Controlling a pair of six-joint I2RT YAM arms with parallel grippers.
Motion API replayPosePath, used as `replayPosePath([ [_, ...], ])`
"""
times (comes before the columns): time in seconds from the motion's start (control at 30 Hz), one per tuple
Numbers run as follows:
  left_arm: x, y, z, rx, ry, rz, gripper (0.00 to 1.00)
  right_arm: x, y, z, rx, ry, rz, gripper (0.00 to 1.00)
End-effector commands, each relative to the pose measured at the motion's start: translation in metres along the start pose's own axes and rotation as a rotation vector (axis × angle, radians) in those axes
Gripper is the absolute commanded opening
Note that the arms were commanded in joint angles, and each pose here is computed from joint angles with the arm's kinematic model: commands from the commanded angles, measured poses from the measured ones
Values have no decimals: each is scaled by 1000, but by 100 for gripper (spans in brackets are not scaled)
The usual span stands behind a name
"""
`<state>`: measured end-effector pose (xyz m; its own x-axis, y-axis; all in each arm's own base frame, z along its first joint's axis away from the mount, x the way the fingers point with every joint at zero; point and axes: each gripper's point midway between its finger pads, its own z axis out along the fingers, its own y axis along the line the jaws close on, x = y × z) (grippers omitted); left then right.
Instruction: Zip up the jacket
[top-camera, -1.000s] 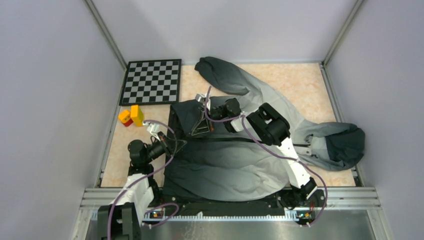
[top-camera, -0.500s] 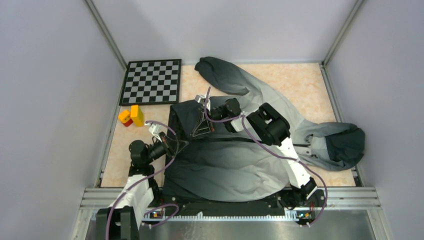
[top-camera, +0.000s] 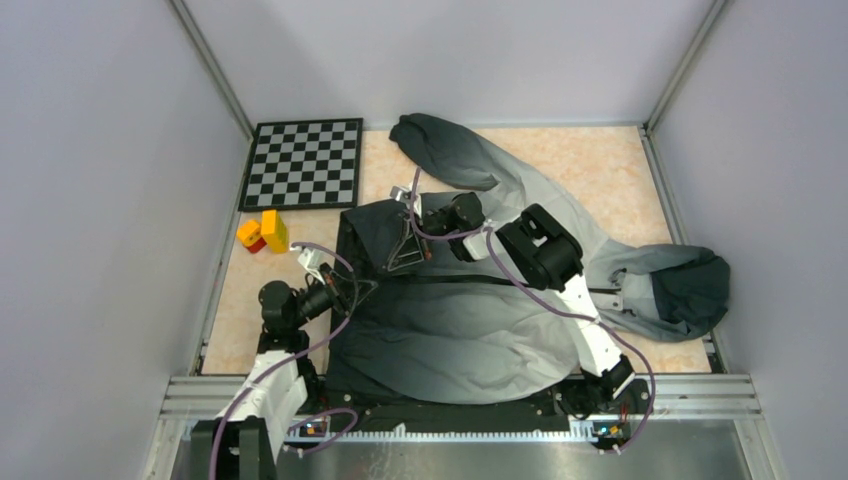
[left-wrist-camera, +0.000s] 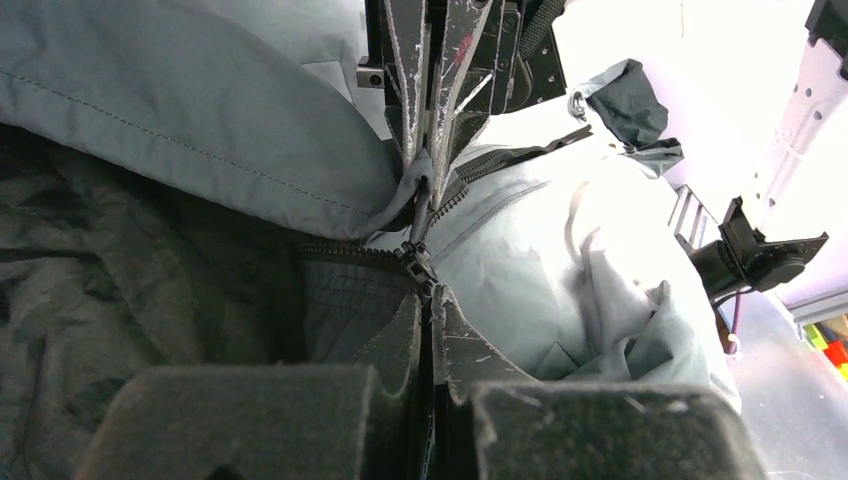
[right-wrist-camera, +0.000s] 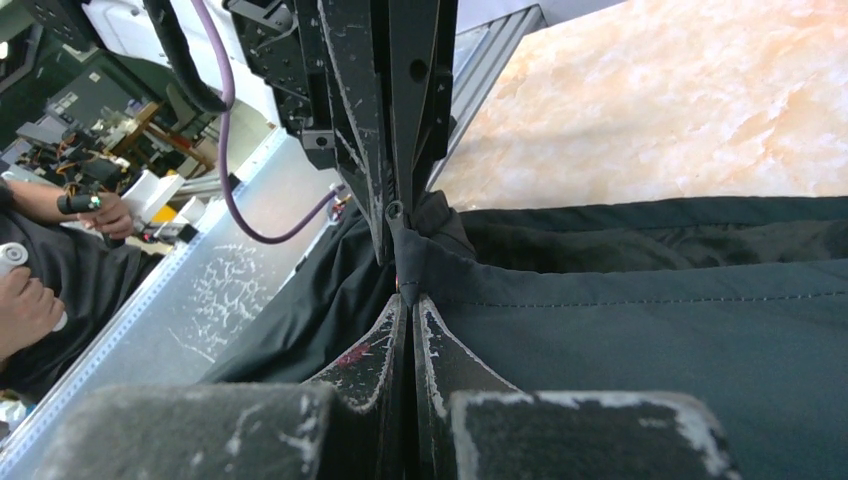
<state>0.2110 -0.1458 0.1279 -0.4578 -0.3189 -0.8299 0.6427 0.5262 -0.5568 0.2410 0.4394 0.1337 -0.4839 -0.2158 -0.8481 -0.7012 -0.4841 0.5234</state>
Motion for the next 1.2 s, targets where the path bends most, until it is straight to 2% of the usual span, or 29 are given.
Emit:
replayPosePath([
  [0.0,-12,-5,2,17,-37,85,0,-38,30,2,-59,5,-302,0],
  [0.87,-7,-20,2,91,-47,118,0,-41,42,-8,-62,43,-357,0],
  [1.17,-3,-33,2,146,-61,148,0,-53,44,-17,-43,29,-498,0],
])
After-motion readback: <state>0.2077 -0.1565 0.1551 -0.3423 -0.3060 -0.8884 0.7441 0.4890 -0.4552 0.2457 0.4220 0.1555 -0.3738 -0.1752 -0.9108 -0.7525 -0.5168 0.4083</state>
